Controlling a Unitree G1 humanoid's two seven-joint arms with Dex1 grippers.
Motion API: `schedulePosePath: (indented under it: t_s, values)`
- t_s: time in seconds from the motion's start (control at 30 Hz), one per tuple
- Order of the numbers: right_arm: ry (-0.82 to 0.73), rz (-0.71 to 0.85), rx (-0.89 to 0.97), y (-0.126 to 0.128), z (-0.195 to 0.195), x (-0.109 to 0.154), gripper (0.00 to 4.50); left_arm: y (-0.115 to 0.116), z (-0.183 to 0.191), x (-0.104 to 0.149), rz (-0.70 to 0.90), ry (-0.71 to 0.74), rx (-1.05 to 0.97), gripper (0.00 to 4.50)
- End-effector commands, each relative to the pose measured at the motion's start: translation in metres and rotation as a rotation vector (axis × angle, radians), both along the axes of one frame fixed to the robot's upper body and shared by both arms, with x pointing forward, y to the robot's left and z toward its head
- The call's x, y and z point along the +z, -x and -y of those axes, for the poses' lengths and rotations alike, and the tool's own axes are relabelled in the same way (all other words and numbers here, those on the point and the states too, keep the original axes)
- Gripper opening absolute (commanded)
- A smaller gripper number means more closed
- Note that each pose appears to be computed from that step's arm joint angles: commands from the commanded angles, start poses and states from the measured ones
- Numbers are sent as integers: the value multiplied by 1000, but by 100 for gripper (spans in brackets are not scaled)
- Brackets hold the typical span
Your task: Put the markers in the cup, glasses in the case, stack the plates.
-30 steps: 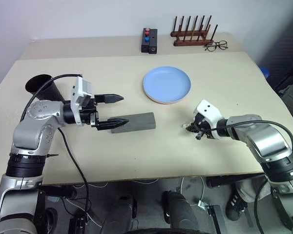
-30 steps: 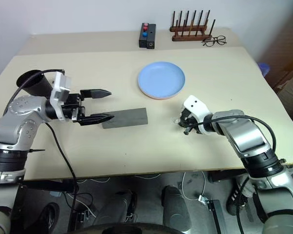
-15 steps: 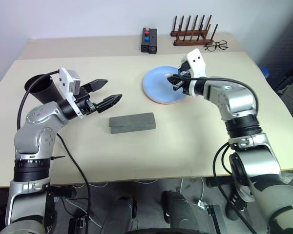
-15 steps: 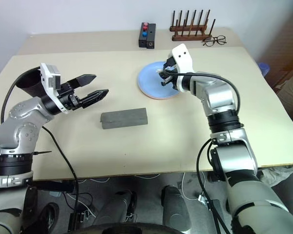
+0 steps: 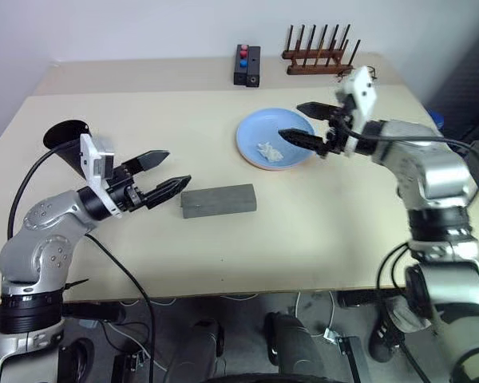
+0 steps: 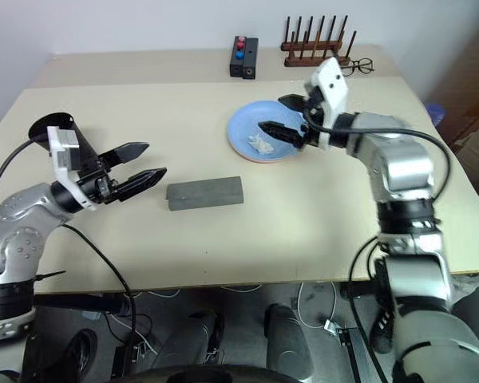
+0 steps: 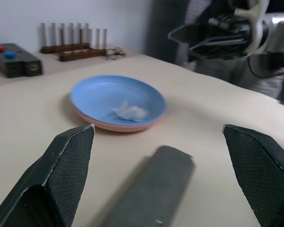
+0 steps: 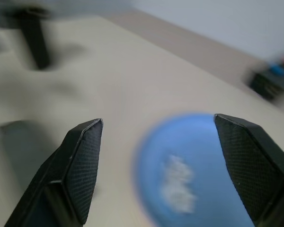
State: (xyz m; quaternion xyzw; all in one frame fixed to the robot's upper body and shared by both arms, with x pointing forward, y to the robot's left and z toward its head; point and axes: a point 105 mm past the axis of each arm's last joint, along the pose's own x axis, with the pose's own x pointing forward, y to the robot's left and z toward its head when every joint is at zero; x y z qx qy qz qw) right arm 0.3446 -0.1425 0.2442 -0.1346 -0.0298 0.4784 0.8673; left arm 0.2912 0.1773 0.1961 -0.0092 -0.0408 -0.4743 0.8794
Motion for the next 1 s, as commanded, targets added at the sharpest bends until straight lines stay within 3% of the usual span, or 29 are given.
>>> schedulePosePath:
  t_s: [0.03,0.1,0.23,0.33,0.57,1.0]
  values:
    - [-11,-22,88,38,9,4,381,5,-7,-5,10,-39,-3,450]
    - [2,-67,103,51,21,-4,381,7,-6,-10,-7,-39,-25,450]
    - [176,-161,22,82,51,-64,381,-7,-30,-29,-5,-136,-29,450]
    - [180,-182,-41,94,75,-76,381,-16,-26,-35,11,-153,-45,450]
    - [168,-86,-174,101,98,-80,381,-31,-27,-43,43,-161,-48,450]
    - [188,-27,-170,74,113,-72,381,-30,-15,-61,87,-160,5,450]
